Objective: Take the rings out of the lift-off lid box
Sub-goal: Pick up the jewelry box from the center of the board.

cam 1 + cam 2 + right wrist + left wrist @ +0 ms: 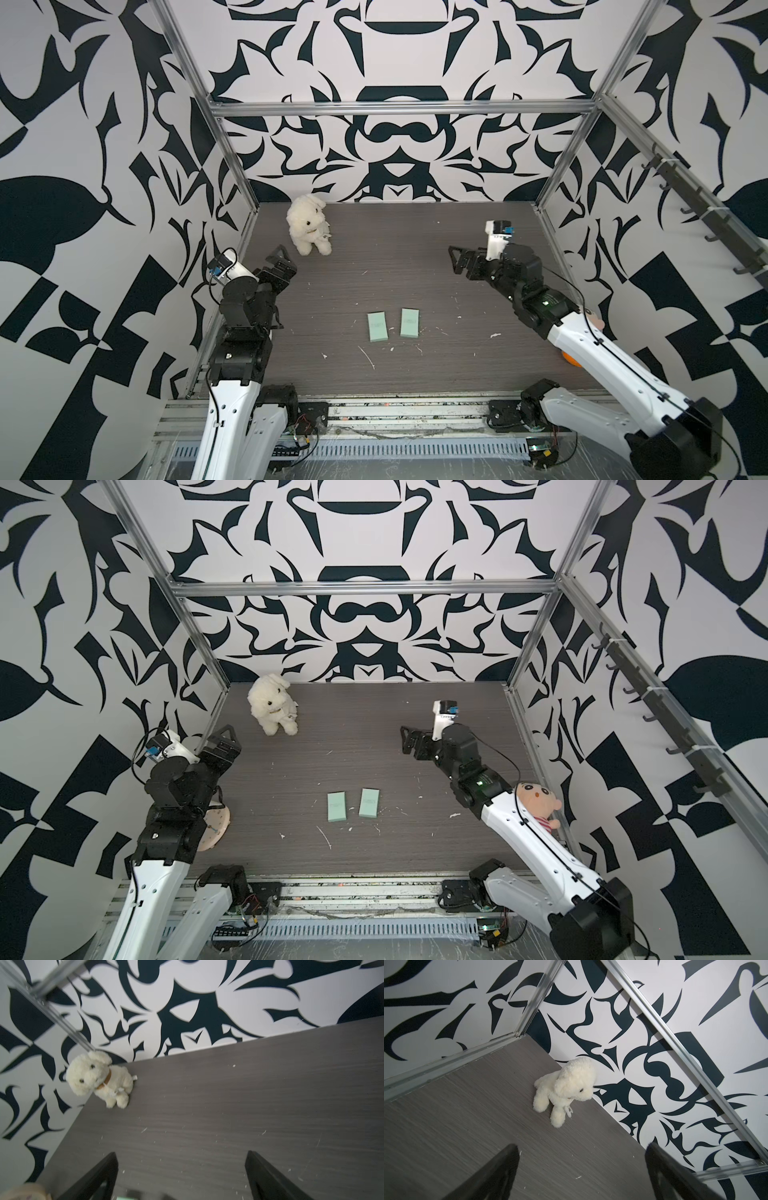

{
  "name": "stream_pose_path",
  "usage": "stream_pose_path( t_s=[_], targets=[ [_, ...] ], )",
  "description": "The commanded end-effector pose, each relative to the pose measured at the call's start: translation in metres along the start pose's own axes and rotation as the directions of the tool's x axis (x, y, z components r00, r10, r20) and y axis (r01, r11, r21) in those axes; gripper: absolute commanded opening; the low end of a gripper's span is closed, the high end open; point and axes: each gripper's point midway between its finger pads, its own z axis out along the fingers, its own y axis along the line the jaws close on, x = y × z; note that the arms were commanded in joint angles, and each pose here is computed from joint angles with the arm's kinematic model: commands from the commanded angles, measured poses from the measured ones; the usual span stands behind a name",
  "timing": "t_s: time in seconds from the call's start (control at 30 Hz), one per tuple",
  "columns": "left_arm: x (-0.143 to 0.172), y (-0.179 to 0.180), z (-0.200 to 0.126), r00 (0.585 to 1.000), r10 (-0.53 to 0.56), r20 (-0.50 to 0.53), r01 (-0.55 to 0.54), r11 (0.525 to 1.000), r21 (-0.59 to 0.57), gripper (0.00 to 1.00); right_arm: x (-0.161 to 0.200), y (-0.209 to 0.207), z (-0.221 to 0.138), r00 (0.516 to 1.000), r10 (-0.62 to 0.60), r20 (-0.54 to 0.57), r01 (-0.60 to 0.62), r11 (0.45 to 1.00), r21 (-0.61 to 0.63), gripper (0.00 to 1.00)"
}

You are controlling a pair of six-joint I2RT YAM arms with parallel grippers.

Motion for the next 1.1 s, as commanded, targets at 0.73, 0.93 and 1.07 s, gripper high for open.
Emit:
stream_pose_path(
  t_s=[0.73,0.93,1.07],
  targets=[
    [0.124,0.048,-0.004,0.899,0.264,-0.35,-0.347,0.916,-0.2,0.99,0.168,0.072,0.007,0.904,-0.203,-0.376,0.284,0.943,0.175,0.93],
    [0.149,0.04,-0.004,0.852,0.347,-0.393,-0.439,0.882,-0.173,0.99,0.197,0.086,0.017,0.872,-0.164,-0.461,0.245,0.962,0.12,0.9],
    [0.163,0.032,-0.005,0.822,0.389,-0.416,-0.48,0.866,-0.139,0.99,0.211,0.088,0.021,0.847,-0.153,-0.509,0.242,0.964,0.112,0.87]
  ],
)
